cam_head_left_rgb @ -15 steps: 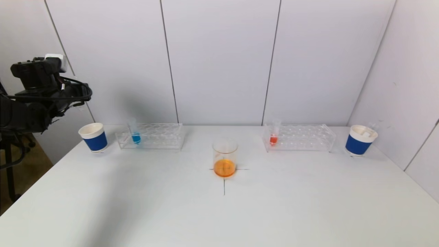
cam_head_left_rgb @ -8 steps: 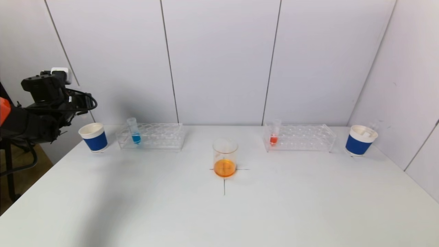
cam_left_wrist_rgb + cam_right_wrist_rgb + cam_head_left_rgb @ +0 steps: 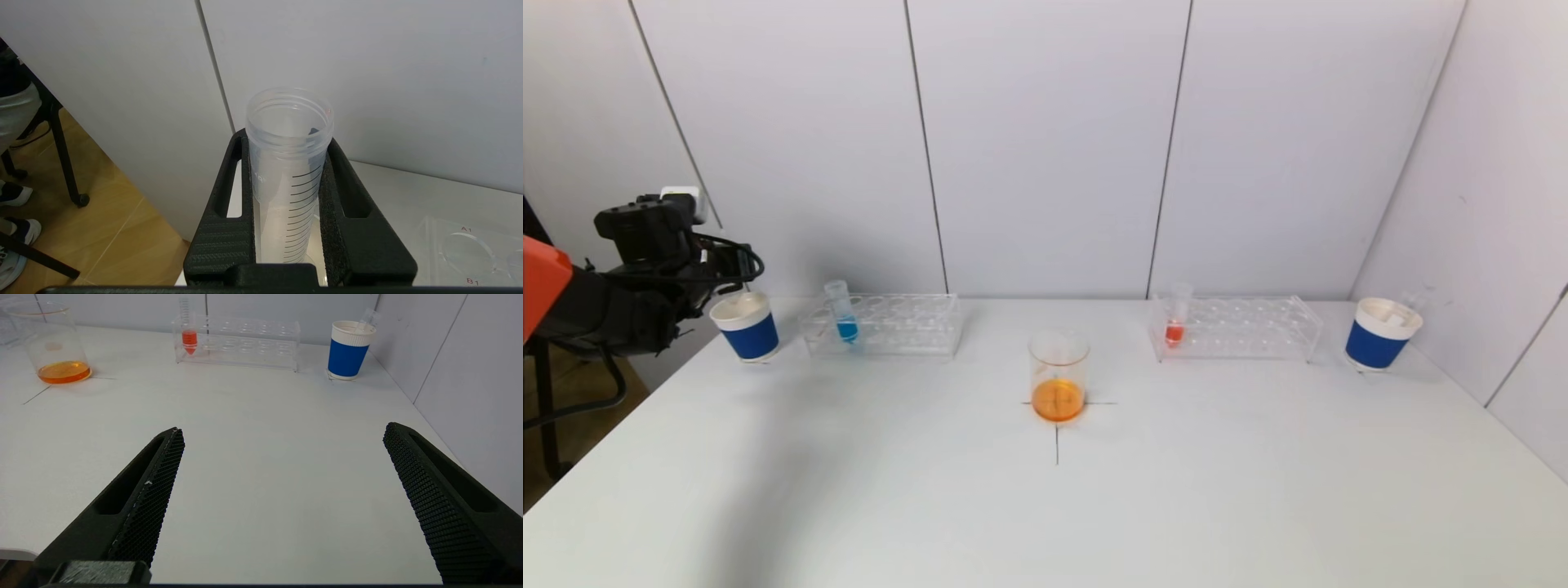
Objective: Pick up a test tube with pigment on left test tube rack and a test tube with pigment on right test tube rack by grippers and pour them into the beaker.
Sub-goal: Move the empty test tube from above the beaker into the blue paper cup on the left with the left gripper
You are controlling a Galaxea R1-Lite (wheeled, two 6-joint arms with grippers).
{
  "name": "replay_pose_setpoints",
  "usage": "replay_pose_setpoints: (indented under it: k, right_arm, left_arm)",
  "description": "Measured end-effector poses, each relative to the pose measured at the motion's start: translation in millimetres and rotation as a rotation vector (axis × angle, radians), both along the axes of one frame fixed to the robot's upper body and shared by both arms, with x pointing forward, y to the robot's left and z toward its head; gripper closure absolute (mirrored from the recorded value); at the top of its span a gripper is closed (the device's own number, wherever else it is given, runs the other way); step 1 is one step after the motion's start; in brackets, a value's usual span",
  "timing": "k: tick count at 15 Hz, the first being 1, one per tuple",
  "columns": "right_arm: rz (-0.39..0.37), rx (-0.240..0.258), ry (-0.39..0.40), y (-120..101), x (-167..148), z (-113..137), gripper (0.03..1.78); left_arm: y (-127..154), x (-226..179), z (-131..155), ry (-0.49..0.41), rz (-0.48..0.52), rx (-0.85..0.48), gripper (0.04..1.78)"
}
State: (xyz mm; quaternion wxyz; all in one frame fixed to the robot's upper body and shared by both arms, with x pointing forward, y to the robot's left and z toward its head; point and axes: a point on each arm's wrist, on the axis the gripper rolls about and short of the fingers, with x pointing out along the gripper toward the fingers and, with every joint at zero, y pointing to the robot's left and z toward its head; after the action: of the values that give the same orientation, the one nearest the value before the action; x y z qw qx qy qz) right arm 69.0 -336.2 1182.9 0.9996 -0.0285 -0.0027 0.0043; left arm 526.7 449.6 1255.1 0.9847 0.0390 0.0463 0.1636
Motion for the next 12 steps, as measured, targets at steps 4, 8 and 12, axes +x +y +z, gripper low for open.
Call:
replay_pose_setpoints:
  k: [4,8,12]
  right_arm:
    - [0.0,0.0,0.0,0.0,0.0,0.0,0.04]
    - [0.0,0.0,0.0,0.0,0.0,0.0,0.04]
    - [0.0,0.0,0.0,0.0,0.0,0.0,0.04]
  left_arm:
    - [-0.6,-0.7,-10.6,-0.026,-0.003,0.009,1.36]
    - [-0.9,-2.6,-21.5,-0.019,-0.009,0.005,1.36]
    - [-0.9,-3.6,-28.5,-0.009,-0.01,0.002,1.36]
